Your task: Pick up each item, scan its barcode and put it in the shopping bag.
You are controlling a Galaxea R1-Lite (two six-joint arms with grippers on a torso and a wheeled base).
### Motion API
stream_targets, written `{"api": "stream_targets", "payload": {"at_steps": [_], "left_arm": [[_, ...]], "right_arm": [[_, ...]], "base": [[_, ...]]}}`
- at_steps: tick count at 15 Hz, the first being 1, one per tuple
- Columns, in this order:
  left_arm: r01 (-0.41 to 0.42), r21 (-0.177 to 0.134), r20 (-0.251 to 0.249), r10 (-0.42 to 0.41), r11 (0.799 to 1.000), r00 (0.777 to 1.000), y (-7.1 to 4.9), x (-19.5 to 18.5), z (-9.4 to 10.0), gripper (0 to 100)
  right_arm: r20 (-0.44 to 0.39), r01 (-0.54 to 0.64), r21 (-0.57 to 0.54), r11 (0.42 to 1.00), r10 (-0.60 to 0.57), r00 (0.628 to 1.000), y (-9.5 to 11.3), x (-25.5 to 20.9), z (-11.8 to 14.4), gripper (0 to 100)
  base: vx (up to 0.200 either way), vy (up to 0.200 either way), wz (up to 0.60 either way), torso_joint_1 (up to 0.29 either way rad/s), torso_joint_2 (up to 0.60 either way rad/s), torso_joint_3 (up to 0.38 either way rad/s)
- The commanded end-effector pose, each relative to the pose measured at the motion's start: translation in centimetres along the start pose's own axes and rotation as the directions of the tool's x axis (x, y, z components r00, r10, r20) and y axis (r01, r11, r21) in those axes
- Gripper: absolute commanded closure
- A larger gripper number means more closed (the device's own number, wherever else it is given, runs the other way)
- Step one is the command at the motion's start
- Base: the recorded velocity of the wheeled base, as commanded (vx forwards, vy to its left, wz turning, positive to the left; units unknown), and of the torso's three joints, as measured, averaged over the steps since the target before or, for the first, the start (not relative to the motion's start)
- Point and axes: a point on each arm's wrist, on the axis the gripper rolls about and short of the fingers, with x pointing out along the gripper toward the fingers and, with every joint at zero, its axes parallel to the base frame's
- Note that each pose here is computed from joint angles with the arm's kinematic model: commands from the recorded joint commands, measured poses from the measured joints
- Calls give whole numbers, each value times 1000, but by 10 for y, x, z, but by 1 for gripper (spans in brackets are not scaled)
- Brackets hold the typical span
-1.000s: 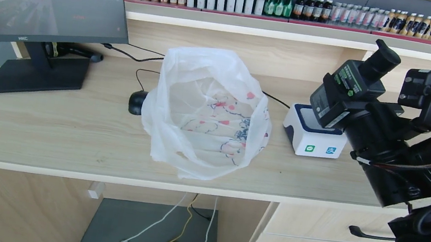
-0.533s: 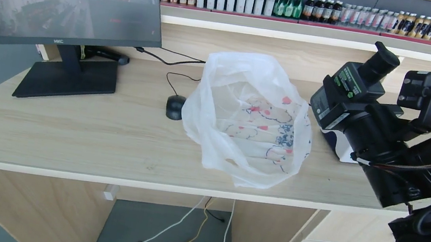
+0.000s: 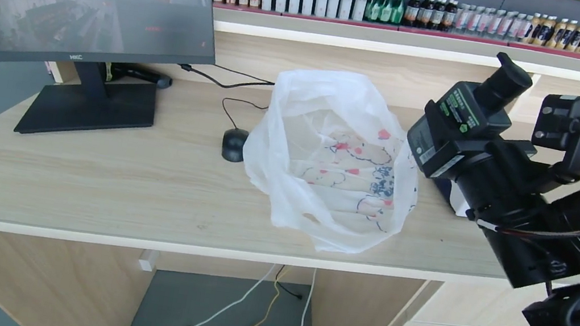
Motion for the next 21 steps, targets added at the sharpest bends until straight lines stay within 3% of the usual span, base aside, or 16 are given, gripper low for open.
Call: {"api": "stream_targets", "payload": {"at_steps": [1, 3, 8, 13, 21], "left_arm": [[0, 0, 1, 0, 1000, 1000, 0, 0, 0, 0], [0, 0, 1, 0, 1000, 1000, 0, 0, 0, 0], [0, 0, 1, 0, 1000, 1000, 0, 0, 0, 0], [0, 0, 1, 0, 1000, 1000, 0, 0, 0, 0], [0, 0, 1, 0, 1000, 1000, 0, 0, 0, 0]], "right_arm": [[-3, -34, 15, 999, 34, 999, 9, -1, 3, 100], [-70, -94, 11, 996, 94, 993, 15, 8, 9, 100], [-150, -174, 25, 984, 175, 973, 39, 38, 21, 100], [-171, -188, 26, 982, 189, 967, 53, 72, 25, 100], [-229, -207, 23, 978, 206, 951, 68, 94, -5, 100]], "base": [[0, 0, 0, 0, 0, 0], [0, 0, 0, 0, 0, 0], [0, 0, 0, 0, 0, 0], [0, 0, 0, 0, 0, 0], [0, 0, 0, 0, 0, 0]]}}
